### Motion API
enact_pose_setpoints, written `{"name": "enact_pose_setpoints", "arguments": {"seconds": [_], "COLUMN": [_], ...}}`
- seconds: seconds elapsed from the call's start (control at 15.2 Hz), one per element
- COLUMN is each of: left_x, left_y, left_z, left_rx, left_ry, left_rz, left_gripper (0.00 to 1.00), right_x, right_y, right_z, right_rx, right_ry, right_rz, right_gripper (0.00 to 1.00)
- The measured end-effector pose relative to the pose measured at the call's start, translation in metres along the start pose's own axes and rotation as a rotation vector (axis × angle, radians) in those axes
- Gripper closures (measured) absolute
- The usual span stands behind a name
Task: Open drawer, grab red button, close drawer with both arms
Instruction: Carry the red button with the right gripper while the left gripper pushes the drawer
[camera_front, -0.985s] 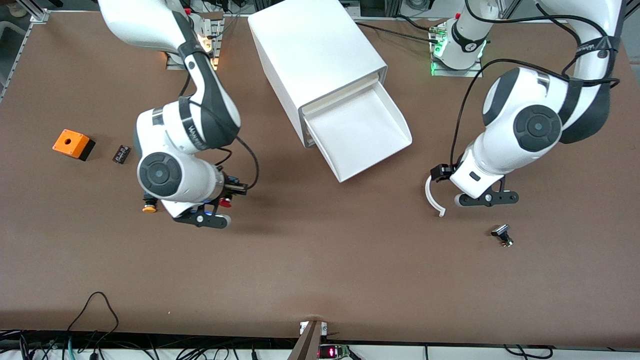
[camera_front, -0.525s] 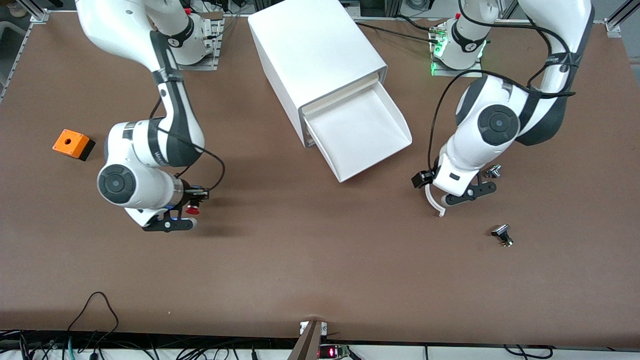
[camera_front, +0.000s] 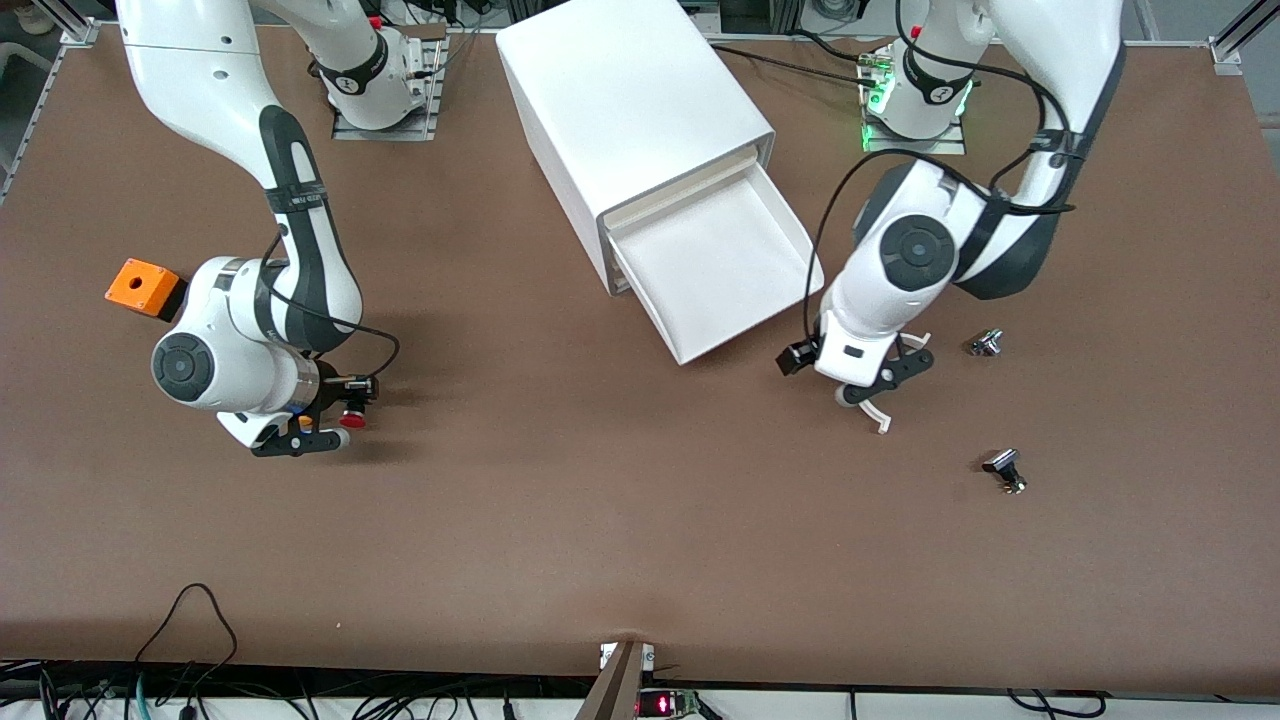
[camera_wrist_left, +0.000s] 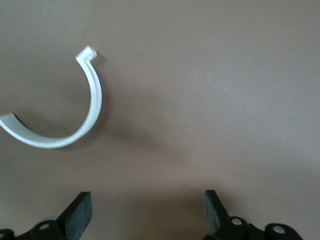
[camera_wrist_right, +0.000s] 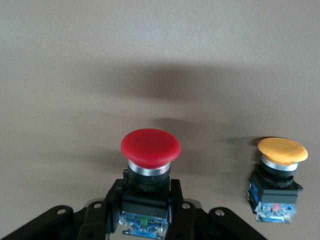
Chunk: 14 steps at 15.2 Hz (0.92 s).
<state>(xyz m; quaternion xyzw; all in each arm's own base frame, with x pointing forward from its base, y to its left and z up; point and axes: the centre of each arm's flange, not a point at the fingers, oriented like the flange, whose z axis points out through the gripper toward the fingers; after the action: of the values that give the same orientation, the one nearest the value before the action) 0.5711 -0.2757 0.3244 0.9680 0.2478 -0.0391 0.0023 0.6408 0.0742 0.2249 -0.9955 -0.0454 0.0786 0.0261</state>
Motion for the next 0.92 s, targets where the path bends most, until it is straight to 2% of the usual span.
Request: {"name": "enact_pose_setpoints", "arguments": {"seconds": [0.39,0.72,0.79,0.92], "left_x": [-0.022,-0.051,-0.058,-0.068], "left_y": [0.012,0.026,0.029,0.034], "left_z": [0.021,0.031,0.033,0.034], "left_rx": [0.028,0.044,0.047,0.05], "left_ry": [-0.023,-0.033,-0.035,-0.037], "left_rz": [-0.021,0.021,0.03,0.046], "left_gripper": [0.0,0.0,0.0,0.0], "right_x": [-0.002,-0.001,-0.001,0.003], "right_y": [0.002,0.002,0.002,0.0], "right_z": [0.033,0.038,0.037,0.027], "right_rx": [0.012,0.01,0.011,0.014], "right_ry": [-0.016,-0.022,-0.018,0.0], "right_rz": [0.029,0.03,0.03,0.026], "right_gripper": [0.59,0.56,0.54,0.38]}}
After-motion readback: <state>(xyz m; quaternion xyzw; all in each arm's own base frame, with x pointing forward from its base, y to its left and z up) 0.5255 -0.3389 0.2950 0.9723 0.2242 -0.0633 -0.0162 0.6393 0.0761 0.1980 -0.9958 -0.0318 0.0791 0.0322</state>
